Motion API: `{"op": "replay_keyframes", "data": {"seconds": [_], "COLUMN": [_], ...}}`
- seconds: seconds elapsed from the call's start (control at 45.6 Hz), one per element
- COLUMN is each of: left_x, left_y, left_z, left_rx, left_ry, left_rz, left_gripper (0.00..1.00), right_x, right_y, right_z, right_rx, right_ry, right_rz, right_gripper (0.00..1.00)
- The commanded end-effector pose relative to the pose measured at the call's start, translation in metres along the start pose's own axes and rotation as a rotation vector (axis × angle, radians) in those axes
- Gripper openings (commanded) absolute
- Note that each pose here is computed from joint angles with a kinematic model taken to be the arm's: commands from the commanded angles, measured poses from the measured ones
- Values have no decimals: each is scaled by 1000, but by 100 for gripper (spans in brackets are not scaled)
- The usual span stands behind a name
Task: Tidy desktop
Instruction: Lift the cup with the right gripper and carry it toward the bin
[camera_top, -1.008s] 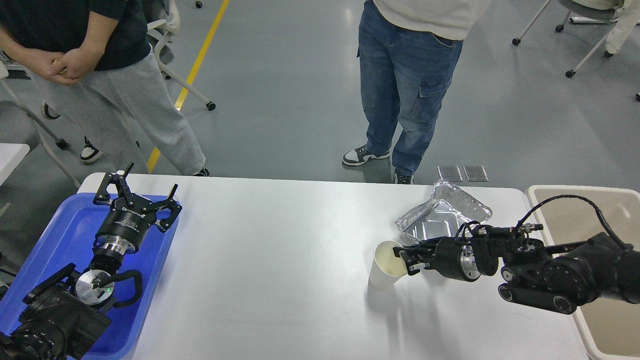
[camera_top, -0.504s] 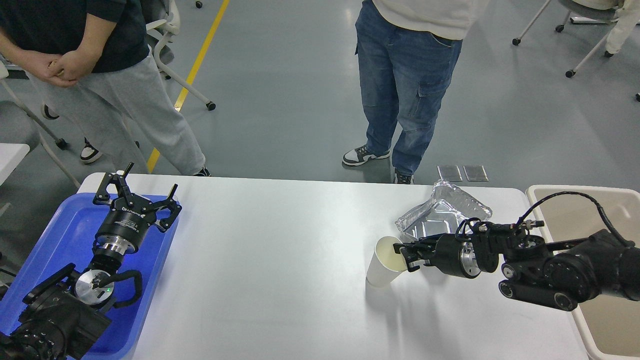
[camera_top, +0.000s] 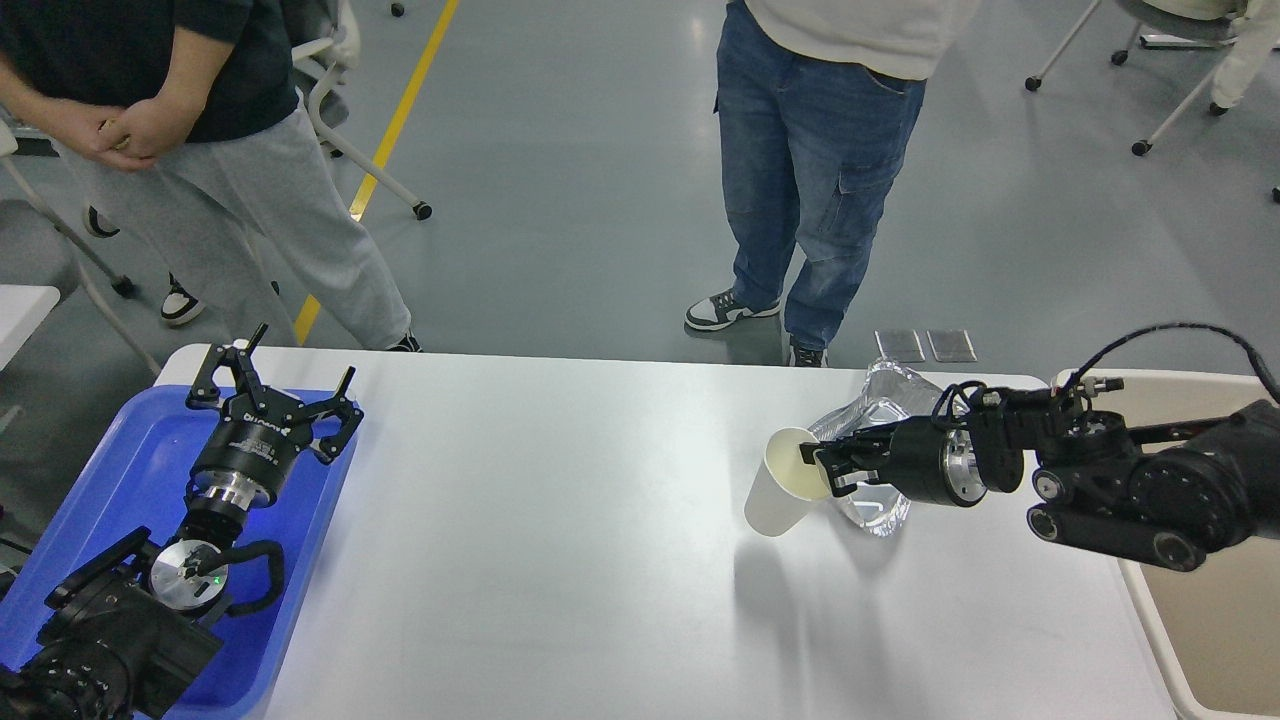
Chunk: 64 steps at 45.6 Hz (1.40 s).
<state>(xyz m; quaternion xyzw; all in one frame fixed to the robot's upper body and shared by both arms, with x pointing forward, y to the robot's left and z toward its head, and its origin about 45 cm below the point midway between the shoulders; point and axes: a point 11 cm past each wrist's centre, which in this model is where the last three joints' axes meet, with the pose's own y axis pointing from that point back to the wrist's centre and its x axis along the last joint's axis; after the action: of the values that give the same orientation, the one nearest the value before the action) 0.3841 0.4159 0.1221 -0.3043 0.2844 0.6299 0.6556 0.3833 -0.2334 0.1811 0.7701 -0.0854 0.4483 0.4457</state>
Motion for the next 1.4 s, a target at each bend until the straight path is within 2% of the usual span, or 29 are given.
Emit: {"op": "replay_keyframes", "data": {"seconds": [0.0, 0.285, 0.548, 1.381], "left_x": [0, 1, 0, 0], "left_y": [0, 1, 0, 0], "left_z": [0, 1, 0, 0], "left_rx": [0, 0, 2, 0], "left_ry": [0, -1, 0, 0], "left_rz": [1, 1, 1, 1], "left_gripper": [100, 100, 100, 100], "right_x": [57, 128, 159, 166], "right_y": [37, 79, 95, 110], "right_z": [-5, -25, -37, -27], "right_rx": [2, 13, 12, -26], "right_ry": [20, 53, 96, 95], "right_rz": [-5, 15, 26, 50], "right_gripper": [0, 0, 0, 0]}}
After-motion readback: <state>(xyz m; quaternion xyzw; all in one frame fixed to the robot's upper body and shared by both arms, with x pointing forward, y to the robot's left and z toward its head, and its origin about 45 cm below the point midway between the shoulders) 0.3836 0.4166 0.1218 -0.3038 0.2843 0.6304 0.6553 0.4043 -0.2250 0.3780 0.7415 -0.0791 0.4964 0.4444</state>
